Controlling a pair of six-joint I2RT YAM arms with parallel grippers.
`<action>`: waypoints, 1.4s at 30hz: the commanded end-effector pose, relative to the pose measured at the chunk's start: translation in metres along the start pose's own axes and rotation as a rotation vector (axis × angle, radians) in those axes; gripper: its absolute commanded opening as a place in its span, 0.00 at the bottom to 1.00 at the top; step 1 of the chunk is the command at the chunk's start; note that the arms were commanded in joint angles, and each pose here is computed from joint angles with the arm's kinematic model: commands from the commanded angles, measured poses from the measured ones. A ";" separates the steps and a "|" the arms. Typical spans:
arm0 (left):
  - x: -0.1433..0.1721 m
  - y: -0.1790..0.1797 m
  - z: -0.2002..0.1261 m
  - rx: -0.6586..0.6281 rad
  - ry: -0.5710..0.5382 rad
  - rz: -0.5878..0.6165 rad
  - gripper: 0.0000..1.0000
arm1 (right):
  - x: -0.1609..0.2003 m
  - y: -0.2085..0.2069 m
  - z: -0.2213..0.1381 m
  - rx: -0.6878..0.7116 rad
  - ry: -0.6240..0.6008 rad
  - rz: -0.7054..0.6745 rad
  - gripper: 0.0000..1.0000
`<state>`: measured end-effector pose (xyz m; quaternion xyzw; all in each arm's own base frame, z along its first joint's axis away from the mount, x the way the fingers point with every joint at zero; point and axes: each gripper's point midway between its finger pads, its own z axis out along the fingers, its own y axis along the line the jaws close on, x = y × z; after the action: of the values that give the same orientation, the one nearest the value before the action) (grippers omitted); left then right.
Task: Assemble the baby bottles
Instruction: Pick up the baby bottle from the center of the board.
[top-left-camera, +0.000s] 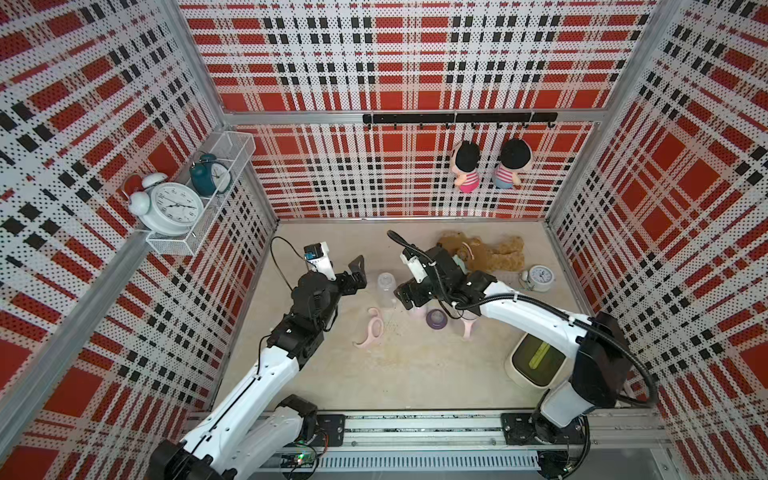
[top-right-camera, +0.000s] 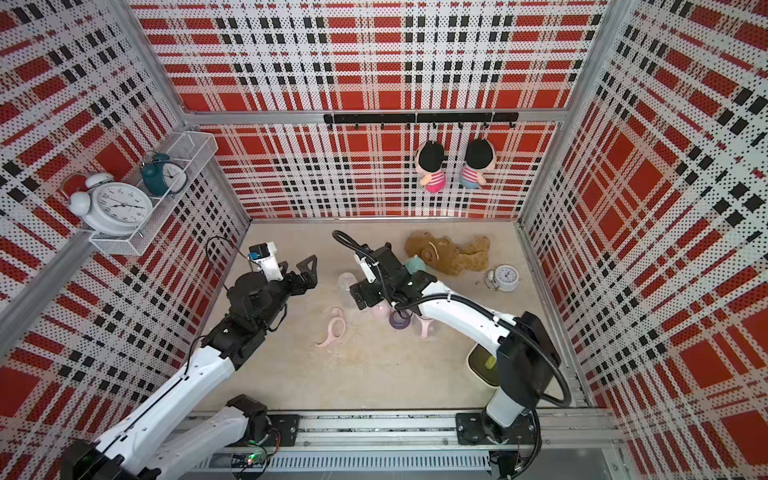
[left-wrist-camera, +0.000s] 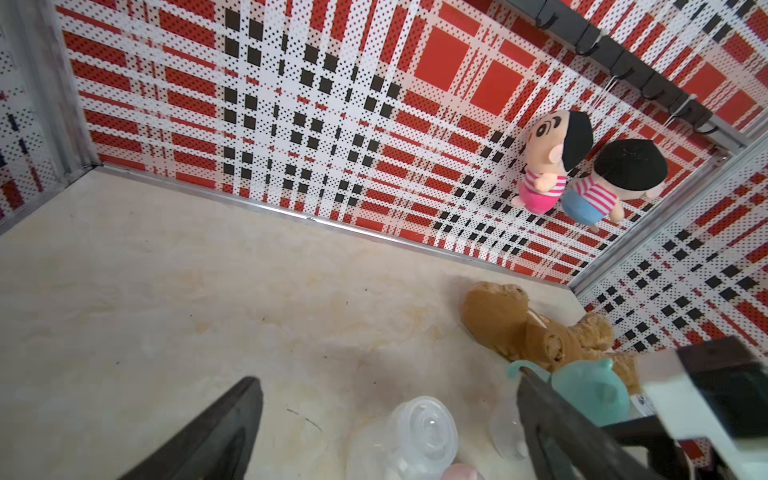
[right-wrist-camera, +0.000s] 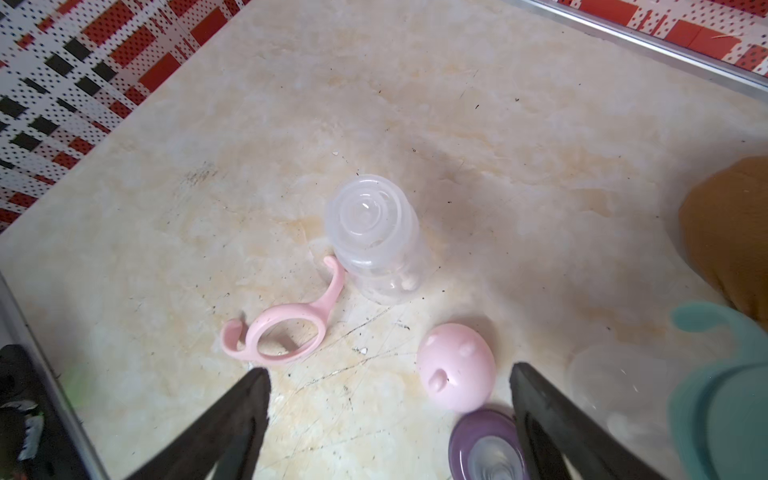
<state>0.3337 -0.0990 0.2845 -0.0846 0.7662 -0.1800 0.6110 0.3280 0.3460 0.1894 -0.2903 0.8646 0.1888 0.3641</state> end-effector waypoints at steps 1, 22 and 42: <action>-0.007 0.010 -0.009 -0.044 0.001 0.004 0.98 | -0.033 0.011 0.012 -0.007 -0.113 -0.046 0.93; 0.019 0.011 -0.001 0.002 0.036 0.004 0.98 | -0.013 0.016 0.107 0.021 -0.019 -0.056 0.82; 0.045 -0.027 -0.002 0.266 -0.020 0.071 0.98 | -0.050 0.002 0.040 0.048 -0.075 -0.049 0.59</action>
<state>0.3227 -0.1213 0.2336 -0.0245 0.7667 -0.2318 0.5982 0.3761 0.3983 0.1426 -0.3007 0.8653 0.1578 0.3687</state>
